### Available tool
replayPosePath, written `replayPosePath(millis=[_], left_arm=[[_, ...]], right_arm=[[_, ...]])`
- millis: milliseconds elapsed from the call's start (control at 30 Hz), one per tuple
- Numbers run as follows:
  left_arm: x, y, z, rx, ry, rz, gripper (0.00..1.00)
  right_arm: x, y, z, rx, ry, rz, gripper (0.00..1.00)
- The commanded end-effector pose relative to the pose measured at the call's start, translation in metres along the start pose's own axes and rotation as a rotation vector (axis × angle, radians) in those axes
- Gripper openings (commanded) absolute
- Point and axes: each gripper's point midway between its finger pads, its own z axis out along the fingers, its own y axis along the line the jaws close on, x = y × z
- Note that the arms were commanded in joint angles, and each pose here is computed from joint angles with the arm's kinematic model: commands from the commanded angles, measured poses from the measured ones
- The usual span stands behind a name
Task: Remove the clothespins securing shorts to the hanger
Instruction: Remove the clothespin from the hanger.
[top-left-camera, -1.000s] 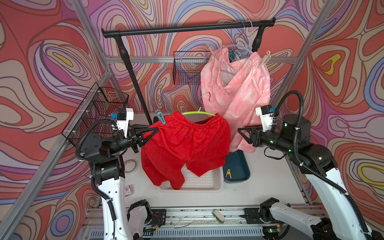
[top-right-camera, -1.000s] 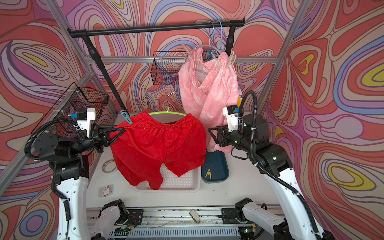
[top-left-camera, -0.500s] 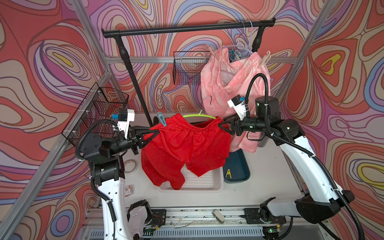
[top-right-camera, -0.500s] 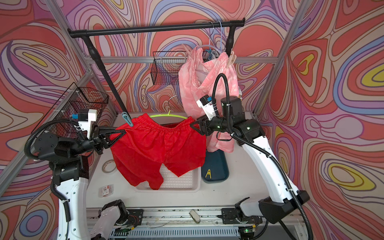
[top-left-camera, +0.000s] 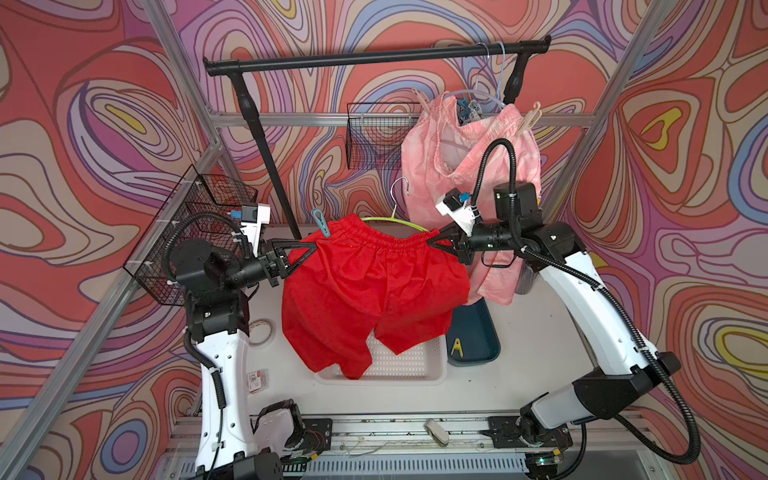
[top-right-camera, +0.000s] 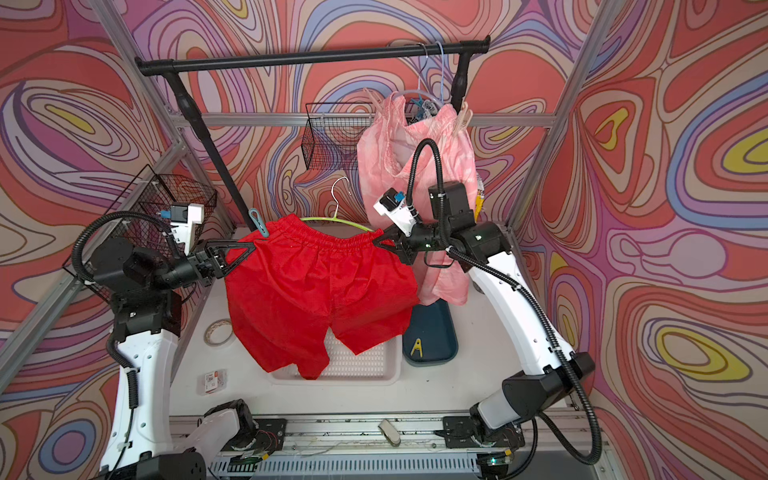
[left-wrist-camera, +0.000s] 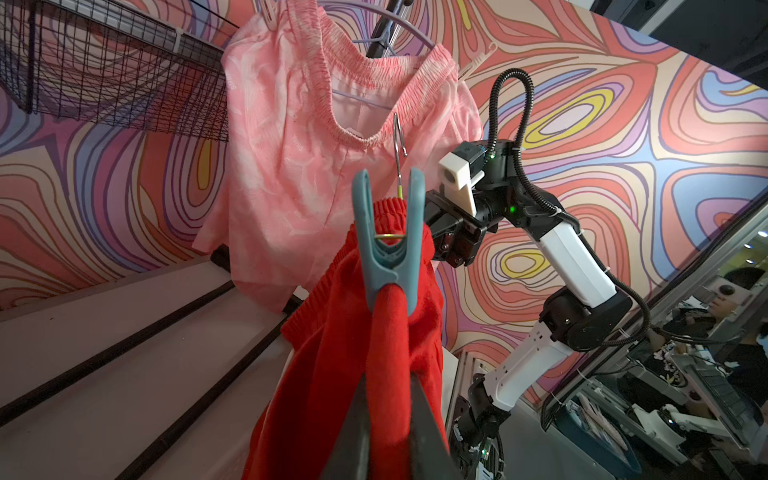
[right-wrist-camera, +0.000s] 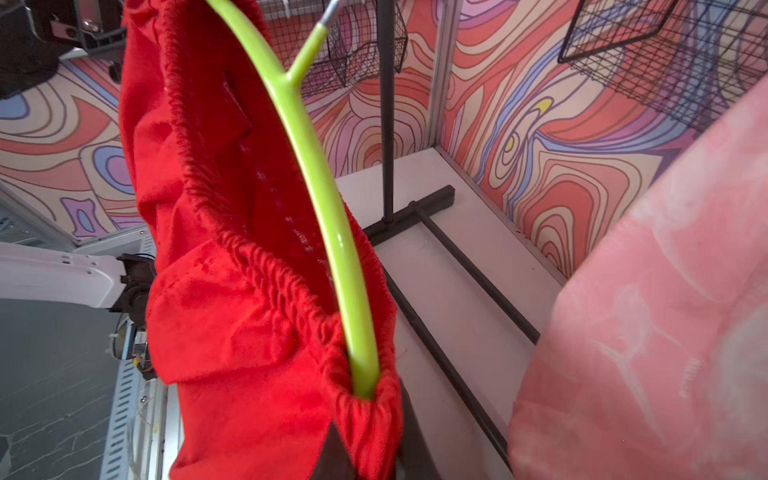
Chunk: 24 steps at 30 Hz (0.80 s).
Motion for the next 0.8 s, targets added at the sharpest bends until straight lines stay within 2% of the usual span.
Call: replayPosePath(millis=[0,67,233,300,467,667,767], left_arm=[[-0.013,-0.036,0.006,0.039,-0.002,0.215,0.04],[-0.013,-0.034,0.007,0.032,-0.005,0.21,0.13],[-0.013,-0.022,0.008,0.01,0.007,0.152,0.43],[-0.016,-0.016,0.01,0.012,0.017,0.106,0.51],[-0.027,0.003,0.014,0.001,0.024,0.002,0.58],[-0.015,0.001,0.01,-0.071,0.041,0.049,0.63],[-0.012,0.004,0.01,-0.076,0.055,0.0,0.63]], right_arm=[[-0.007,-0.006,0.007,0.022,-0.008,0.1,0.0],[-0.007,-0.008,0.003,0.046,-0.003,0.081,0.0],[0.004,0.001,-0.01,0.07,0.031,0.013,0.0],[0.009,0.002,-0.015,0.09,0.048,0.0,0.0],[0.005,0.01,-0.026,0.108,0.001,-0.024,0.0],[-0.013,0.021,-0.047,0.129,-0.066,-0.049,0.0],[-0.016,0.026,-0.05,0.116,-0.07,-0.059,0.0]])
